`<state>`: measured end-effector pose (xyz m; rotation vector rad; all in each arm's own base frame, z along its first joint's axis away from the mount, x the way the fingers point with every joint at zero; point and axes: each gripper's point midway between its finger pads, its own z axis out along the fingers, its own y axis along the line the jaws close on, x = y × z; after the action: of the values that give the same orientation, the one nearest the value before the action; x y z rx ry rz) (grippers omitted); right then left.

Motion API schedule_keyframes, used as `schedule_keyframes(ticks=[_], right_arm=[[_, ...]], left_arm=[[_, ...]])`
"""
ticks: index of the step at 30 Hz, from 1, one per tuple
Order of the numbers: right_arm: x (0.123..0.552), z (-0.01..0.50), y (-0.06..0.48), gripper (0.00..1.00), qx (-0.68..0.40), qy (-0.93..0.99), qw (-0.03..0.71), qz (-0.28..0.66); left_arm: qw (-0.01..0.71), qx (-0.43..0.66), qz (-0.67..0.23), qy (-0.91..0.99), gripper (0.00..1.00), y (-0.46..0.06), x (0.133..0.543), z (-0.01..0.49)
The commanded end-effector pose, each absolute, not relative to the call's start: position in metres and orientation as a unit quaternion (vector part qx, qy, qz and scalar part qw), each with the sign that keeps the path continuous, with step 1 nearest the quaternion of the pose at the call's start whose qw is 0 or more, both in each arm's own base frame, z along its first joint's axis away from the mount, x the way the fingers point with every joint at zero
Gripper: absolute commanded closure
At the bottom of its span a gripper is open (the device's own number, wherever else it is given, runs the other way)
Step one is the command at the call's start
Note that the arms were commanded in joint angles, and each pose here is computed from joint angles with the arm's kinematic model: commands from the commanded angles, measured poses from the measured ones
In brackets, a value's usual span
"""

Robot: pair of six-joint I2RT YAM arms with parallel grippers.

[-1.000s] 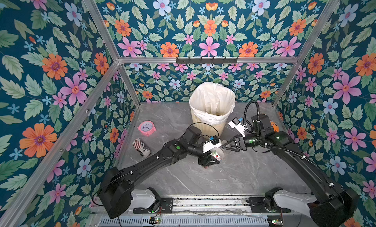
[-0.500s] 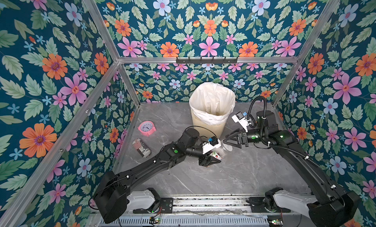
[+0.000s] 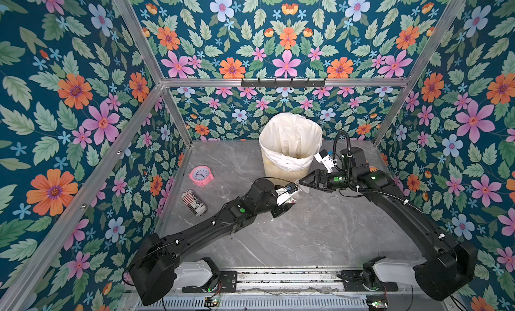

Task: Empty the moldy dried flower tea in the jars
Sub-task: Unscrew the lid from the jar.

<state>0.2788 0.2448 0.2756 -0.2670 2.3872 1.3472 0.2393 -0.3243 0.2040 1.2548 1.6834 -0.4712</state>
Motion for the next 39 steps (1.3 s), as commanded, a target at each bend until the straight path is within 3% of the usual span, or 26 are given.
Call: schedule_keyframes(ticks=[1, 12, 21, 24, 33, 39], right_arm=[[0.287, 0.279, 0.250, 0.12, -0.086, 0.849, 0.201, 0.480], [0.281, 0.284, 0.263, 0.11, -0.110, 0.851, 0.184, 0.479], [0.271, 0.272, 0.259, 0.15, -0.113, 0.863, 0.172, 0.461], [0.268, 0.272, 0.259, 0.21, -0.113, 0.862, 0.169, 0.465], [0.257, 0.276, 0.259, 0.34, -0.135, 0.851, 0.171, 0.478], [0.244, 0.284, 0.262, 0.39, -0.172, 0.832, 0.170, 0.499]], left_arm=[[0.506, 0.507, -0.171, 0.676, 0.43, -0.324, 0.248, 0.216], [0.492, 0.530, -0.152, 0.674, 0.43, -0.326, 0.245, 0.202], [0.507, 0.520, -0.173, 0.666, 0.42, -0.327, 0.239, 0.217], [0.505, 0.522, -0.185, 0.662, 0.42, -0.327, 0.235, 0.219], [0.477, 0.547, -0.285, 0.627, 0.41, -0.330, 0.204, 0.231], [0.401, 0.578, -0.354, 0.616, 0.43, -0.335, 0.180, 0.226]])
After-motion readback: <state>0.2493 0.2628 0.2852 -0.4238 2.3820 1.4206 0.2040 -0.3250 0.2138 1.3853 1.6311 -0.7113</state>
